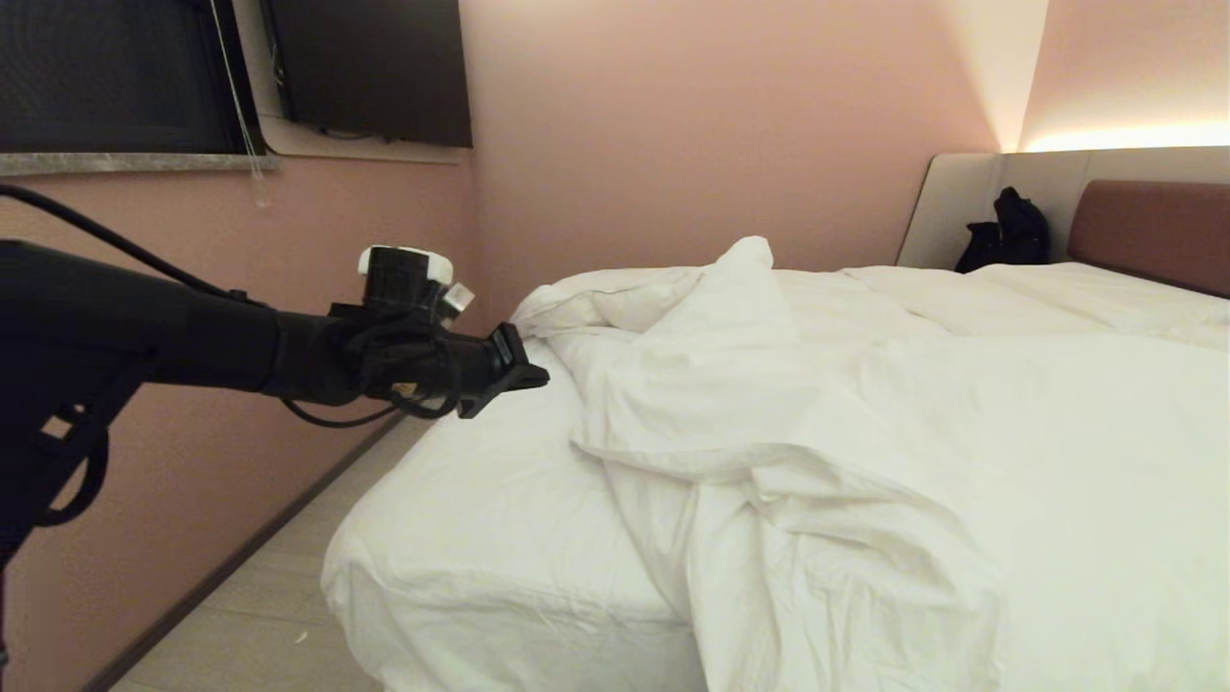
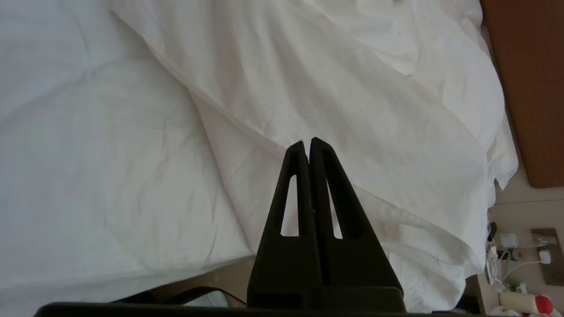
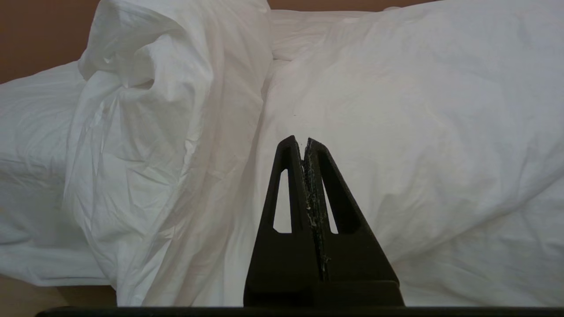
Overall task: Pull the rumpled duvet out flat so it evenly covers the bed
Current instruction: Hold the folded corner of the quilt
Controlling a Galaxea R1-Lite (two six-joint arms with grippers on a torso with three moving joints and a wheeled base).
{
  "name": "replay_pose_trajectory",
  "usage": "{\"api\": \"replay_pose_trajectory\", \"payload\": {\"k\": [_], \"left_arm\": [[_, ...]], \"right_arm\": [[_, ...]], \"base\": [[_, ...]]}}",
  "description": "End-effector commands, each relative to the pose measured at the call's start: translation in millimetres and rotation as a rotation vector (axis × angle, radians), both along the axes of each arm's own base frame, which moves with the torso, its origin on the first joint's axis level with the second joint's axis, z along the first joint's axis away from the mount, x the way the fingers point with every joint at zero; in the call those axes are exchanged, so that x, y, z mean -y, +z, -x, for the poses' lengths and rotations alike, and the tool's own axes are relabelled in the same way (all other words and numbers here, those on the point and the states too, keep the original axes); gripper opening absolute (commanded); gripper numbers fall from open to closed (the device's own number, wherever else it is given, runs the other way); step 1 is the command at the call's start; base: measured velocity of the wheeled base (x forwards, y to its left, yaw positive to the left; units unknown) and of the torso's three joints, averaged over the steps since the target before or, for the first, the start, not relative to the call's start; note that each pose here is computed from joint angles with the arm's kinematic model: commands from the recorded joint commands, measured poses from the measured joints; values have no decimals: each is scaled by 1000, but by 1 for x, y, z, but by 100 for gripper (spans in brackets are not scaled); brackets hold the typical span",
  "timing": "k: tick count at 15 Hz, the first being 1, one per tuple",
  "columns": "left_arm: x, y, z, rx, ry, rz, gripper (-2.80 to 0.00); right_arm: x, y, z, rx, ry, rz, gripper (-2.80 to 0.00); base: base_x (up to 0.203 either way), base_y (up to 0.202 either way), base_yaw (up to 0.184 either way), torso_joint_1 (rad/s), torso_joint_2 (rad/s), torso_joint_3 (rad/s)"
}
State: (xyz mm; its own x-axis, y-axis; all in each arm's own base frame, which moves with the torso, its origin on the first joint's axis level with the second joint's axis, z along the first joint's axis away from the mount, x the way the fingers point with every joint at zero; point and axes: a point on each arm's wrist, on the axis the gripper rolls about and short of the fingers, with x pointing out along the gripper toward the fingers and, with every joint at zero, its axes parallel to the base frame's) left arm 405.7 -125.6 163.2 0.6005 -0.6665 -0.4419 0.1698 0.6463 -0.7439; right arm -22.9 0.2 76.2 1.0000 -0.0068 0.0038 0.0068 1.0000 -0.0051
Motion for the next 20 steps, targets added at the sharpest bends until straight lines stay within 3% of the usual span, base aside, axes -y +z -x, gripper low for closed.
{"api": "replay_pose_trajectory", "payload": {"k": [1,7,8,9,11,12,14,20], "left_arm": [[10,-15,-9,-24,-15,-2,-280],[22,-37,-31,-25,-33,-24,-280],[24,-39,-32,-22,-39,-29,0],[27,-45,-34,-19,-48,-38,0],[37,-62,-35,29,-111,-119,0],[38,-63,-34,30,-112,-123,0],[59,-74,-30,46,-163,-166,0],[91,-86,-24,-20,-181,-119,0]], "right_arm": [[0,0,0,1,1,1,-280],[0,0,0,1,-1,1,-280],[0,0,0,2,-1,0,-280],[0,0,0,2,-1,0,-280],[0,0,0,1,1,1,-280],[0,0,0,1,0,1,-280],[0,0,0,1,0,0,-280],[0,0,0,1,-1,1,-280]], "base": [[0,0,0,0,0,0],[0,0,0,0,0,0],[0,0,0,0,0,0],[0,0,0,0,0,0],[0,0,0,0,0,0],[0,0,0,0,0,0],[0,0,0,0,0,0],[0,0,0,0,0,0]]}}
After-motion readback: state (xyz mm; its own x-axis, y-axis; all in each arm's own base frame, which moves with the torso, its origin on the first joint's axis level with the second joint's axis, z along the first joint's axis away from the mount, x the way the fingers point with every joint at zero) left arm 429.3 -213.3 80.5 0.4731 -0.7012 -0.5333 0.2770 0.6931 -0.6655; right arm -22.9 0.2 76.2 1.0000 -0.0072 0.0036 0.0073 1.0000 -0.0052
